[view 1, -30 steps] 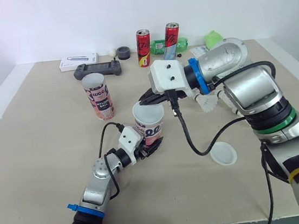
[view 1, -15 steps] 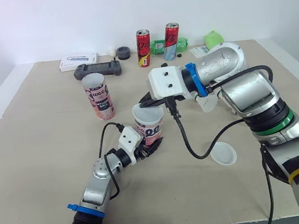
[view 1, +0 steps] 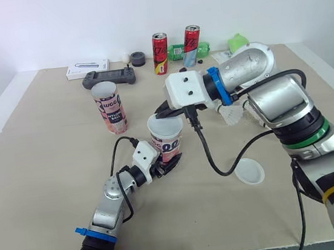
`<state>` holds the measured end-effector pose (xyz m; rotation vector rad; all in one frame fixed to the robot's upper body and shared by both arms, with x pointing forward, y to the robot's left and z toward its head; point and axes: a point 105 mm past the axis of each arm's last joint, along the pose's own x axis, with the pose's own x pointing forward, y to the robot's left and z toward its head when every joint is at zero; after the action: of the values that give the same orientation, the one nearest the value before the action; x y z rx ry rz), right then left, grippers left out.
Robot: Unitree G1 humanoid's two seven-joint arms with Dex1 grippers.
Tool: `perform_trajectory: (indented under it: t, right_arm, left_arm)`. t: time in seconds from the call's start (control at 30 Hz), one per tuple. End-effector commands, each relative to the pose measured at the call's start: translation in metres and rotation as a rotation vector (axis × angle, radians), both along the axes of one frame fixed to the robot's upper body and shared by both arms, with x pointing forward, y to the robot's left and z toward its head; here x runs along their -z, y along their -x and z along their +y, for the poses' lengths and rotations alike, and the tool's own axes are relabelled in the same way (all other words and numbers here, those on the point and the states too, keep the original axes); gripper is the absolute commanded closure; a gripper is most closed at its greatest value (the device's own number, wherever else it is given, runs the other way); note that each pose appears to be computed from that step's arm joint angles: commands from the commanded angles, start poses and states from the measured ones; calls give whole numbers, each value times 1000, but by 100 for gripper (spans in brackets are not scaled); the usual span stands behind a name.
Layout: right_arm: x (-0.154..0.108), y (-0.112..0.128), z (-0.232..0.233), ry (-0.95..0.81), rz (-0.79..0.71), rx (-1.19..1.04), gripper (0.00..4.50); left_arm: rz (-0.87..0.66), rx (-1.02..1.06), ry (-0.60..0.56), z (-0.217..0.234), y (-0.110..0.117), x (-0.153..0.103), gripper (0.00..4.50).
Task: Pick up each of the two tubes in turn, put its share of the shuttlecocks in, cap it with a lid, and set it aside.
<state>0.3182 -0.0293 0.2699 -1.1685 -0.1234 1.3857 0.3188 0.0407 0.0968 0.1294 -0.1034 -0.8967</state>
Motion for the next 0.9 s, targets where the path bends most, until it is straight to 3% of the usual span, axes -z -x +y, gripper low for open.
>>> perform_trajectory:
  t: [0.03,0.9]
  right_arm:
    - [-20,6,-1,-19,-70,-19,449]
    - [-7,8,3,22,-52,-43,449]
  left_arm:
    - [87,-42,-71,10,-2,27,132]
    - [85,-34,-65,7,-1,26,132]
